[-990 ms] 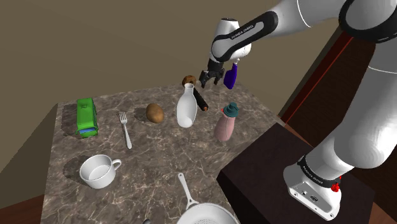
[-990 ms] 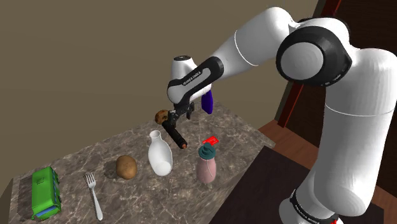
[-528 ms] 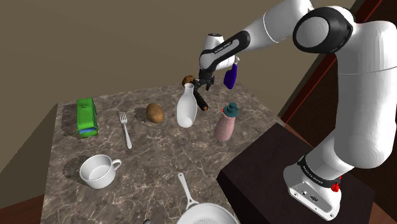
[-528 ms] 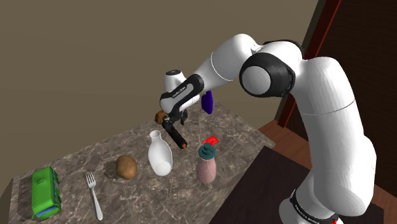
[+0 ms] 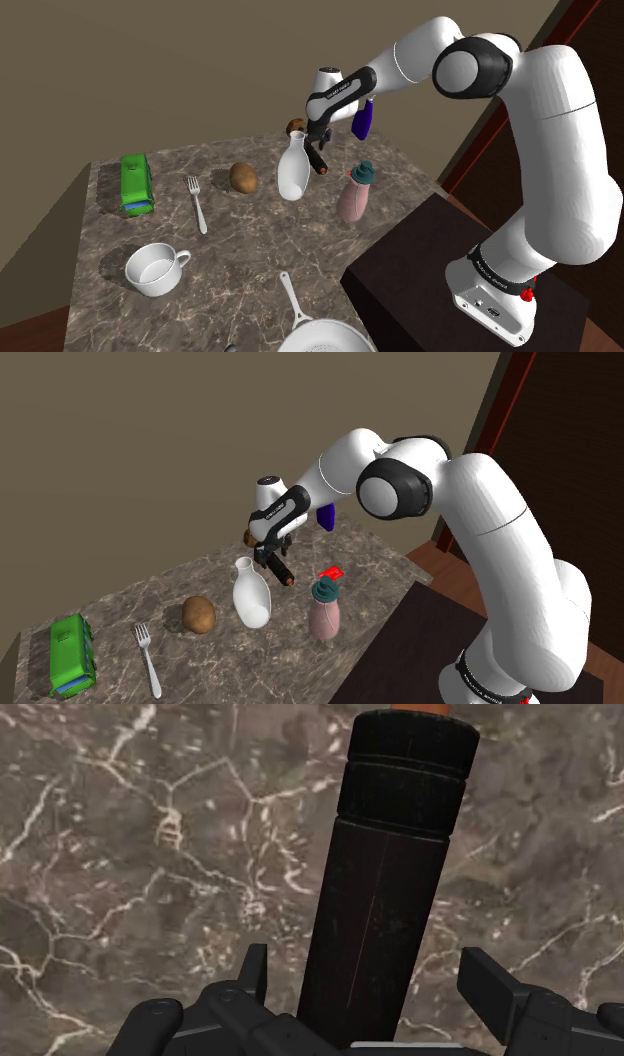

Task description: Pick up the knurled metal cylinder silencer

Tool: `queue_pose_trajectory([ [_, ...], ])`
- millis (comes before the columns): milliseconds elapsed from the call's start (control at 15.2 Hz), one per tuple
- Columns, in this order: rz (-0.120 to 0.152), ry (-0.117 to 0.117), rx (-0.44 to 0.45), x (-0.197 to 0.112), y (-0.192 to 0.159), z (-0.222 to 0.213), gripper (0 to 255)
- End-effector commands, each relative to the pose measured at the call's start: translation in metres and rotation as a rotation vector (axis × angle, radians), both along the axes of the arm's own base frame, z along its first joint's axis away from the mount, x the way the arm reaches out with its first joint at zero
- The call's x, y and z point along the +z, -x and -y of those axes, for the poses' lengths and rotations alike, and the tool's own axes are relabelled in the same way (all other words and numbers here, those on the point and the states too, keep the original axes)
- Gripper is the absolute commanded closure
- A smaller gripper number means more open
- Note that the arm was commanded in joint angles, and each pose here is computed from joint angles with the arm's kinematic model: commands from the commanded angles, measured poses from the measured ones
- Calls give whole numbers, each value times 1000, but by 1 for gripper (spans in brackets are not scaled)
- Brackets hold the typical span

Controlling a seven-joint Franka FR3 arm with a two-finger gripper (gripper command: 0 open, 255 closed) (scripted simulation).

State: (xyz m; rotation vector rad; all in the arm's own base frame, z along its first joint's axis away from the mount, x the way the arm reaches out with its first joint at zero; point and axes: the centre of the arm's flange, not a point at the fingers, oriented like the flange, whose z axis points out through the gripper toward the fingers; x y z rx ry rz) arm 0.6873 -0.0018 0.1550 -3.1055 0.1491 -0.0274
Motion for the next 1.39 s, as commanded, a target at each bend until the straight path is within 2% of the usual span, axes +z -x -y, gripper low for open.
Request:
queue_pose_trajectory([
  [0, 0, 0, 0, -10, -1, -1, 0],
  [198, 0, 0, 0, -18, -1, -1, 0],
  [264, 0, 0, 0, -19, -1, 0, 255],
  [858, 0, 0, 0, -18, -1, -1, 255],
  [1320, 0, 0, 0, 19, -1, -1, 255],
])
